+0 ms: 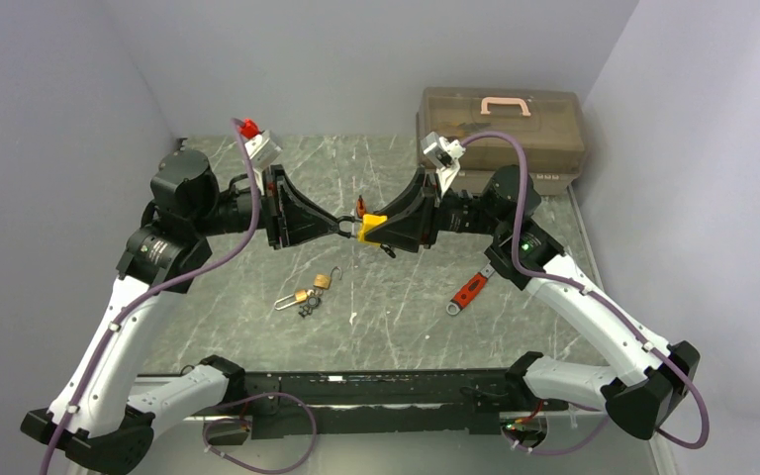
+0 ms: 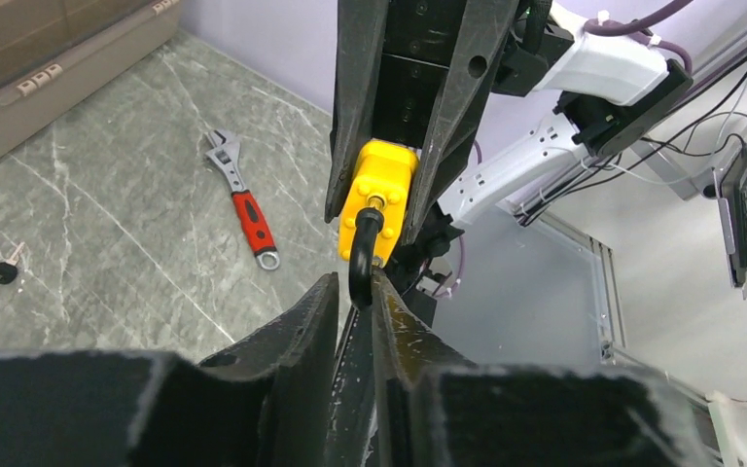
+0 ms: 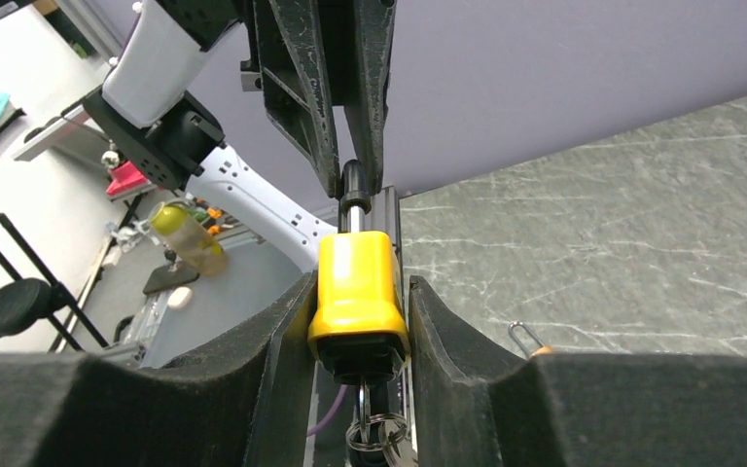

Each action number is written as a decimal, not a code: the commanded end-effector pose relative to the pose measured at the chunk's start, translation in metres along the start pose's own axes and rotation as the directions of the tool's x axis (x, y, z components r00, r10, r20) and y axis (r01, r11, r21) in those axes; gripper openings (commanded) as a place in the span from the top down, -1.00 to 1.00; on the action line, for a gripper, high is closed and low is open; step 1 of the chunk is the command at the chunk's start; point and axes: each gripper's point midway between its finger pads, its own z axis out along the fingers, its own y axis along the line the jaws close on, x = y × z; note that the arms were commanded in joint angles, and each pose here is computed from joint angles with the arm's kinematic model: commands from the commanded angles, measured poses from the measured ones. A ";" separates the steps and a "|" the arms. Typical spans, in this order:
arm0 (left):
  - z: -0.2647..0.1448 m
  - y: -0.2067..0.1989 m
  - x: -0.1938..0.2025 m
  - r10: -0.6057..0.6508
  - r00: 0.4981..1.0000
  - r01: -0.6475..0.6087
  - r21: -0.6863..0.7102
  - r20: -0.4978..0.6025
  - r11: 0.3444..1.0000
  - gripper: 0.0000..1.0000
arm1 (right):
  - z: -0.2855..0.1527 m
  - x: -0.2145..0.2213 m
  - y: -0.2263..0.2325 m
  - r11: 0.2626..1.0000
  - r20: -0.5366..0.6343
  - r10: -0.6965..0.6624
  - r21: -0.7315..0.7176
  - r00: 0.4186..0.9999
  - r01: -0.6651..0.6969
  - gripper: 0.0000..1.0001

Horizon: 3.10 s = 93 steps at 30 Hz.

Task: Lock with the key
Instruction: Lock the lock.

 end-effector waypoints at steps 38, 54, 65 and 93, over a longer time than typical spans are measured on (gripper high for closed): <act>0.021 -0.008 0.019 0.022 0.996 -0.014 0.102 -0.082 0.995 1.00 | 0.009 -0.018 0.005 0.998 0.021 -0.033 -0.051 0.999 0.035 1.00; 0.025 -0.008 0.033 -0.054 0.991 0.066 0.102 -0.123 0.993 1.00 | 0.012 -0.041 -0.009 0.997 0.106 -0.068 0.047 0.992 0.063 1.00; 0.024 -0.012 0.037 -0.116 0.980 0.134 0.109 -0.159 0.985 1.00 | 0.012 -0.049 -0.012 0.993 0.124 -0.102 0.077 0.987 0.093 1.00; 0.029 0.008 0.062 -0.043 0.978 0.044 0.000 -0.204 0.999 1.00 | 0.016 -0.061 0.031 0.982 0.144 -0.030 -0.181 0.989 0.056 1.00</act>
